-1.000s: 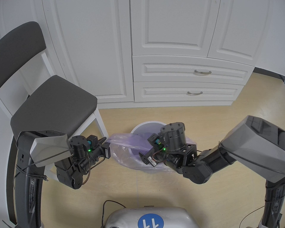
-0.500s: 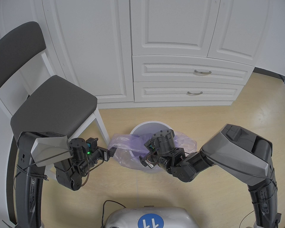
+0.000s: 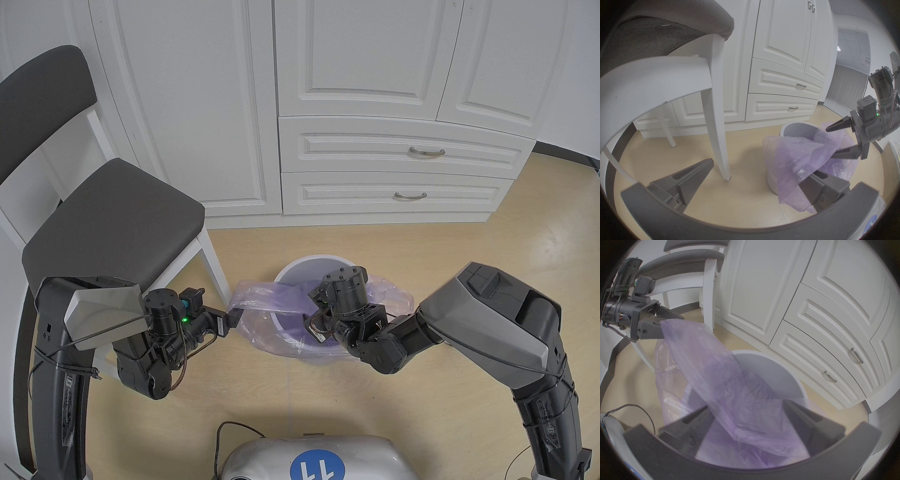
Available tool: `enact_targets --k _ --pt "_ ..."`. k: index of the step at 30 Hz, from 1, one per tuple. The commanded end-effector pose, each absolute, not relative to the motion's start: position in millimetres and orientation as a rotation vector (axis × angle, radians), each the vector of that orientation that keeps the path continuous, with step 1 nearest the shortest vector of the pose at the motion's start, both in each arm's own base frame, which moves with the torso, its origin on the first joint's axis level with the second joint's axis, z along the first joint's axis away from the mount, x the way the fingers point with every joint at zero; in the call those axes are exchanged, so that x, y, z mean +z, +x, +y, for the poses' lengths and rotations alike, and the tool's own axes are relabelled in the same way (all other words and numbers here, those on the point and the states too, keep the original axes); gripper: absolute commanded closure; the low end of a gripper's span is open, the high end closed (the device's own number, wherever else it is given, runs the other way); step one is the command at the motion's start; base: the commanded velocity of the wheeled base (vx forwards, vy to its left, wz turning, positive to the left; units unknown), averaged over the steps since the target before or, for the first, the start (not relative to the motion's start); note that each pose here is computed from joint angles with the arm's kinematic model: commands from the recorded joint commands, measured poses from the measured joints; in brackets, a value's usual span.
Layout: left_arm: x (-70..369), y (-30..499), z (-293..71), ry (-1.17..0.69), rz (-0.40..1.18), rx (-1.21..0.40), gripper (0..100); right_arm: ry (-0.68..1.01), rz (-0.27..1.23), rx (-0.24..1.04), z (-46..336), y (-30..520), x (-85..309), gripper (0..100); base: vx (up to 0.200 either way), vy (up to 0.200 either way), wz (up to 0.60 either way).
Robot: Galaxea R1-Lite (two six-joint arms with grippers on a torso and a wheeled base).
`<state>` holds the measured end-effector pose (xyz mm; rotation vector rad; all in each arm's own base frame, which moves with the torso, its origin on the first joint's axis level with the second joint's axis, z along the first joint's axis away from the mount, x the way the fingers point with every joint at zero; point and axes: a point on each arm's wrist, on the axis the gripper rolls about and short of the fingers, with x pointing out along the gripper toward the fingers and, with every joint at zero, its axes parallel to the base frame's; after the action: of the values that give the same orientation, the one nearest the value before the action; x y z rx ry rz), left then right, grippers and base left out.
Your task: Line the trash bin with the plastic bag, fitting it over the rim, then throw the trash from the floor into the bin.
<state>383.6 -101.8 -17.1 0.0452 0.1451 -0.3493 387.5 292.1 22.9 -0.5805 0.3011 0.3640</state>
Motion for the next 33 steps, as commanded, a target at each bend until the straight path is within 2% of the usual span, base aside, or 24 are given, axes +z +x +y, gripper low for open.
enact_targets --k 1,7,14,16,20,27,33 --pt "-16.0 384.3 -101.6 0.045 0.140 -0.349 0 -0.568 0.285 0.358 293.9 392.0 25.8 100 0.000 0.000 0.00" --pt "-13.0 385.7 -100.0 0.041 0.132 -0.344 0 -0.540 0.244 0.332 295.6 406.9 40.5 100 0.000 0.000 0.00" --pt "4.3 387.3 -98.1 0.011 0.090 -0.344 0 -0.437 0.126 0.223 303.3 456.3 54.1 100 0.000 0.000 0.00" --pt "5.1 387.0 -99.3 0.002 0.088 -0.346 0 -0.444 0.161 0.206 303.1 464.0 33.4 100 0.000 0.000 0.00" --pt "4.8 387.0 -98.0 0.000 0.090 -0.343 0 -0.432 0.170 0.187 297.9 468.8 20.4 100 0.000 0.000 0.00" --pt "7.8 388.0 -98.9 -0.002 0.078 -0.343 0 -0.275 -0.050 0.073 292.9 474.4 42.9 100 0.000 0.000 0.00" --pt "15.9 386.2 -99.0 -0.003 0.061 -0.342 0 -0.232 -0.146 0.045 284.6 477.2 62.6 100 0.000 0.000 0.00"
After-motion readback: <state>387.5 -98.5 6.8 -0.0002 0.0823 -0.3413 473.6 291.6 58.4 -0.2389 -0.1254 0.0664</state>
